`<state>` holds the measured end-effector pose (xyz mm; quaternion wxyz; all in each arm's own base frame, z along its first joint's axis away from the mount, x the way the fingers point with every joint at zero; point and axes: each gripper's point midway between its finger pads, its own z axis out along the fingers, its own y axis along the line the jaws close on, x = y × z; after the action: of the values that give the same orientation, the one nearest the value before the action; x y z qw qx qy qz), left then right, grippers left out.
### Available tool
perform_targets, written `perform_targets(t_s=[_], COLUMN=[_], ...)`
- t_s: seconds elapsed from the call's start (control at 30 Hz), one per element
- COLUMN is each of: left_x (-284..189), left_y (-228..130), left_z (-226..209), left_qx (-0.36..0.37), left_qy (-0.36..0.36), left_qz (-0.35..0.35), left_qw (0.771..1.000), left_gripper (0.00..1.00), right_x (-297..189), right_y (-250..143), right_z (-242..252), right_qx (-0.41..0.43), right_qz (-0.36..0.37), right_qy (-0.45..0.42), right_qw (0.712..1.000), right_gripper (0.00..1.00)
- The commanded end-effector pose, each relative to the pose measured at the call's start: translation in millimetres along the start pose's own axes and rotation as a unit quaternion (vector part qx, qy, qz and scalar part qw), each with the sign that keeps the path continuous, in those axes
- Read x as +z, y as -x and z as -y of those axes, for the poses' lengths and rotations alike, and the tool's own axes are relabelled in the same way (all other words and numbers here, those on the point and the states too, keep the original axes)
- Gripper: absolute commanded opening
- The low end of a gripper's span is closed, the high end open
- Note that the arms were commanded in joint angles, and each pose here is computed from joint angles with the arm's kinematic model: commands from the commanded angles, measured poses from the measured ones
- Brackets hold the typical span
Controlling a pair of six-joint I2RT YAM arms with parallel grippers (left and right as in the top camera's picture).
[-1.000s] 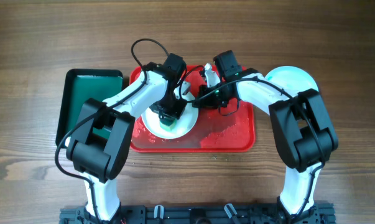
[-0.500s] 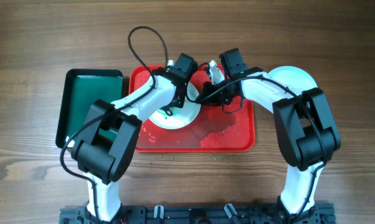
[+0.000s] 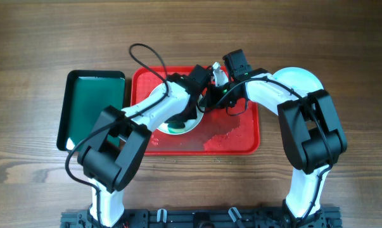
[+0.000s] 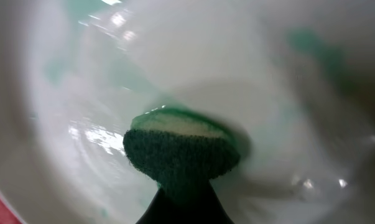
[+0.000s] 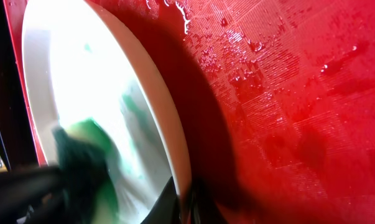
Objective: Clean dirty plates on tray and stack at the side
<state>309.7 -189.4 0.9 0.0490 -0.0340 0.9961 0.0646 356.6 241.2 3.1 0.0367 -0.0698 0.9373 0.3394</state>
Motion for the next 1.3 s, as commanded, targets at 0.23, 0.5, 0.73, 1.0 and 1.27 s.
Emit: perform_targets(t_s=[0.23,0.5,0.73,1.0,1.27], left_x=[33.1,20.5,31.2,46.0,1.9], left_y=[1.1,86.0,95.8,33.3,-31.4], left_z=[47.5,2.0,-10.9,-15.4,56.3], left_qx=[0.154,0.034,-0.001,-0.011,0.195], left_qy=[-0.062,0.052,0.002,-0.092,-0.341], left_qz=[0.032,0.203,0.168,-0.026,-0.128], left_qw=[0.986,0.977,0.986,0.995,0.911], left_gripper=[0.04,0.04,0.04,0.04,0.04], right_x=[6.4,6.4,1.0,5.7,5.7], right_y=[-6.5,-6.3,-13.2,-15.3,-14.5], right_z=[-11.8,-11.2,-19.9,-8.3,-8.5], right_qx=[-0.011,-0.011,0.003,0.001,0.0], right_qz=[-0.018,-0.017,-0.038,-0.044,-0.043], right_qy=[0.034,0.032,0.081,0.084,0.085], right_qw=[0.999,0.999,0.996,0.995,0.995], right_gripper=[0.04,0.04,0.04,0.04,0.04])
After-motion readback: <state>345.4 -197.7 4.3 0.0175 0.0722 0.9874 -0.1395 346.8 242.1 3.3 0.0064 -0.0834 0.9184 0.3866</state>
